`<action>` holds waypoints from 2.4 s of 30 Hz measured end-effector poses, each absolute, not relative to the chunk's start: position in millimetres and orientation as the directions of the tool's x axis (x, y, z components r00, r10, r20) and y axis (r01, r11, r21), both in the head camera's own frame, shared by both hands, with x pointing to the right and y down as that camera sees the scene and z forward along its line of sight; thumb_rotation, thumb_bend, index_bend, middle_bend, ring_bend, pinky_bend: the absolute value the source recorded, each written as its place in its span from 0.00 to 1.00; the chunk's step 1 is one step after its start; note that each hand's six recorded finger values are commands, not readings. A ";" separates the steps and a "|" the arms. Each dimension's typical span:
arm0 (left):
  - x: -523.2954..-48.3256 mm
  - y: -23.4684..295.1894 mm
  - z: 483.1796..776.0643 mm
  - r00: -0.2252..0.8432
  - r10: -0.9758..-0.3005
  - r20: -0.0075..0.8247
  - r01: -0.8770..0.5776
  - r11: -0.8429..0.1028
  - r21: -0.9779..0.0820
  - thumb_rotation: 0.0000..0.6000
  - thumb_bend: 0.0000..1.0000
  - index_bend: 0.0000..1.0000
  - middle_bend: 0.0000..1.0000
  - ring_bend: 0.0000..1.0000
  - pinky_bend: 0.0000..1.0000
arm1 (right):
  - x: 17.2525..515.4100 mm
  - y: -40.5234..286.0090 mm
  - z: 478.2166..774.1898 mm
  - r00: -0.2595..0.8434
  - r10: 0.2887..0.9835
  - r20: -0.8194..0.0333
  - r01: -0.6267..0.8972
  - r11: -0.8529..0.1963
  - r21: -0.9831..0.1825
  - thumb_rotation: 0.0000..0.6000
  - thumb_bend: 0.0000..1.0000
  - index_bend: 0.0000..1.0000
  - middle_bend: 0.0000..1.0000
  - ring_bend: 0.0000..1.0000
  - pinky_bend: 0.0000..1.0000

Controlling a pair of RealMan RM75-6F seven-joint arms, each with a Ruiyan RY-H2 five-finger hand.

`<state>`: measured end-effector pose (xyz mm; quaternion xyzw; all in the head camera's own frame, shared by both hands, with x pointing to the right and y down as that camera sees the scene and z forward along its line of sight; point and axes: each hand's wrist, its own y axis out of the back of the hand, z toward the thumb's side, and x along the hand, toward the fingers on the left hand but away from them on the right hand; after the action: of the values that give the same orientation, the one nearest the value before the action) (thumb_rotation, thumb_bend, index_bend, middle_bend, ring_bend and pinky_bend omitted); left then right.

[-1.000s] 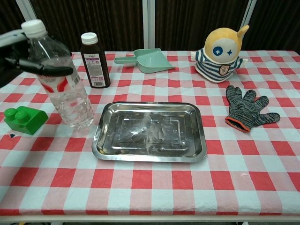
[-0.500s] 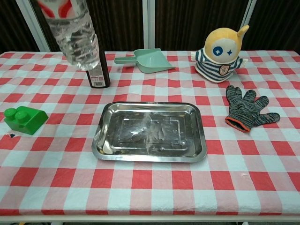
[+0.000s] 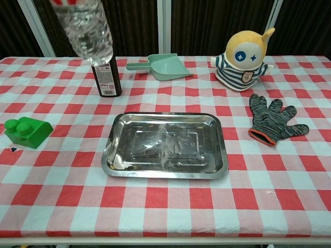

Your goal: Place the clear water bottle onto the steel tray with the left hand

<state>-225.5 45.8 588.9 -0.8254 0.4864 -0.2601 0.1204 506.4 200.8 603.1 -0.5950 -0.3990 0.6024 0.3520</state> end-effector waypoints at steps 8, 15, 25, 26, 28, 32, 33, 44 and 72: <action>-237.6 78.6 621.7 0.400 -0.812 0.424 -0.695 -0.571 -0.437 1.00 0.24 0.58 0.63 0.50 0.56 | 506.6 201.3 603.3 -0.045 0.900 -0.433 0.043 -0.431 -0.901 1.00 0.12 0.00 0.00 0.00 0.00; -224.6 70.6 615.4 0.417 -0.821 0.389 -0.713 -0.561 -0.420 1.00 0.24 0.58 0.63 0.50 0.56 | 506.7 201.0 603.0 -0.044 0.900 -0.433 0.044 -0.431 -0.901 1.00 0.12 0.00 0.00 0.00 0.00; -221.7 57.0 601.9 0.414 -0.832 0.369 -0.679 -0.553 -0.483 1.00 0.24 0.58 0.63 0.50 0.57 | 506.5 198.5 599.0 -0.041 0.907 -0.418 0.055 -0.416 -0.908 1.00 0.12 0.00 0.00 0.00 0.00; -233.8 54.5 603.5 0.386 -0.839 0.383 -0.682 -0.539 -0.494 1.00 0.24 0.58 0.63 0.50 0.57 | 506.5 197.9 598.3 -0.042 0.909 -0.416 0.055 -0.413 -0.909 1.00 0.12 0.00 0.00 0.00 0.00; -247.9 52.6 606.9 0.349 -0.843 0.409 -0.692 -0.526 -0.495 1.00 0.24 0.58 0.63 0.50 0.57 | 506.3 198.6 600.3 -0.042 0.905 -0.424 0.054 -0.421 -0.905 1.00 0.12 0.00 0.00 0.00 0.00; -221.8 59.9 607.8 0.413 -0.816 0.406 -0.682 -0.572 -0.456 1.00 0.24 0.58 0.63 0.50 0.57 | 504.1 201.5 606.4 -0.040 0.894 -0.445 0.041 -0.444 -0.895 1.00 0.12 0.00 0.00 0.00 0.00; -210.1 62.1 605.6 0.443 -0.806 0.392 -0.673 -0.588 -0.448 1.00 0.24 0.58 0.63 0.50 0.57 | 503.4 202.1 607.1 -0.039 0.894 -0.447 0.040 -0.446 -0.894 1.00 0.12 0.00 0.00 0.00 0.00; -214.8 66.1 600.2 0.442 -0.811 0.383 -0.660 -0.583 -0.474 1.00 0.24 0.58 0.63 0.50 0.57 | 503.3 203.7 608.7 -0.032 0.891 -0.452 0.039 -0.451 -0.892 1.00 0.12 0.00 0.00 0.00 0.00; -143.2 115.7 669.1 0.548 -0.762 0.345 -0.549 -0.638 -0.540 1.00 0.24 0.58 0.63 0.50 0.56 | 512.1 199.0 606.7 -0.064 0.894 -0.444 0.048 -0.442 -0.896 1.00 0.12 0.00 0.00 0.00 0.00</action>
<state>-143.2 115.7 669.1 -0.8594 0.3814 -0.2840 0.1881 512.1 199.0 606.7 -0.5902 -0.3991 0.6103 0.3462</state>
